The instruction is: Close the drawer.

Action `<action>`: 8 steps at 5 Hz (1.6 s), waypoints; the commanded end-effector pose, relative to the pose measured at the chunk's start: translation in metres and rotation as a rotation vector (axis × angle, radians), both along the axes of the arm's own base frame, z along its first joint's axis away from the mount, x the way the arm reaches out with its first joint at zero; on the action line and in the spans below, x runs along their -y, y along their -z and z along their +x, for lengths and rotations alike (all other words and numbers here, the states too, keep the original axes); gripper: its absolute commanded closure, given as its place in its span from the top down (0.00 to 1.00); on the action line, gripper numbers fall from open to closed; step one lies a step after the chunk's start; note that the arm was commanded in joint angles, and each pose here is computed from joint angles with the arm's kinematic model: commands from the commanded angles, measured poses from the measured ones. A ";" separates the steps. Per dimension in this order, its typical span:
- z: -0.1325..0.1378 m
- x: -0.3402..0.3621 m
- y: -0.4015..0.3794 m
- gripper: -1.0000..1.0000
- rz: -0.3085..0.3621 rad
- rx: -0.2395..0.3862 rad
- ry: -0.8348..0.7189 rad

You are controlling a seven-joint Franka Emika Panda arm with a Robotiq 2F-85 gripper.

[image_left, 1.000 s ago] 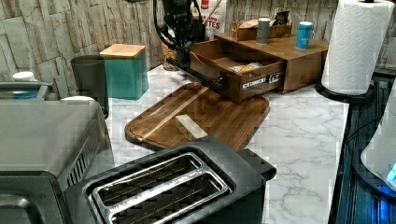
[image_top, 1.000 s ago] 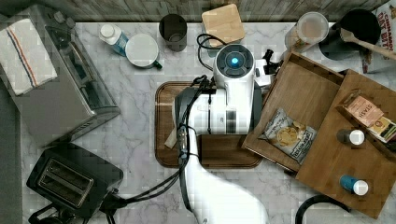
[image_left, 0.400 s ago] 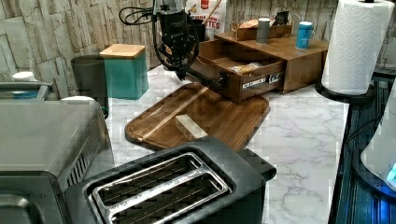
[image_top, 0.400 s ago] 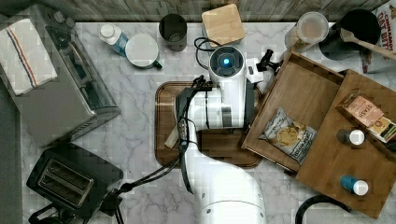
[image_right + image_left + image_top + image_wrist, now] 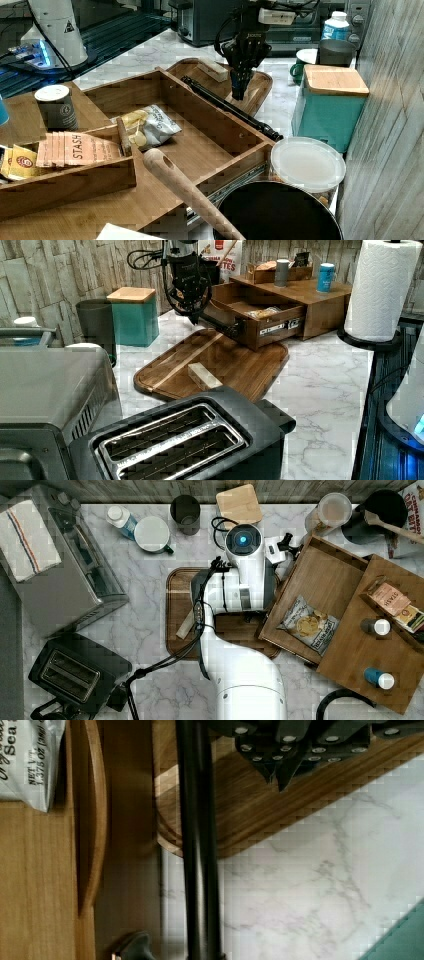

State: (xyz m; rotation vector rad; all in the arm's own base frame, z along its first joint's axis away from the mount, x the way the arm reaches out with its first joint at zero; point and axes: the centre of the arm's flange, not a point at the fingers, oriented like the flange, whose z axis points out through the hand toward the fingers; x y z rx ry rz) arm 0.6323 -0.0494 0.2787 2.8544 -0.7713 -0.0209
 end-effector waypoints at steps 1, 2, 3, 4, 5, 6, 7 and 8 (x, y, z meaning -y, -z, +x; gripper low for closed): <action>0.054 0.045 -0.045 0.00 0.006 0.150 0.085; 0.051 0.058 -0.045 0.00 0.035 0.129 0.107; 0.043 0.070 -0.044 0.00 0.066 0.107 0.142; 0.028 0.084 -0.047 0.00 0.060 0.095 0.123; 0.006 0.108 -0.049 0.00 0.033 0.088 0.081; -0.024 0.157 -0.042 0.00 0.049 0.062 0.001; -0.058 0.211 -0.037 0.00 0.041 0.023 -0.038; -0.082 0.278 -0.048 0.00 0.029 0.016 -0.022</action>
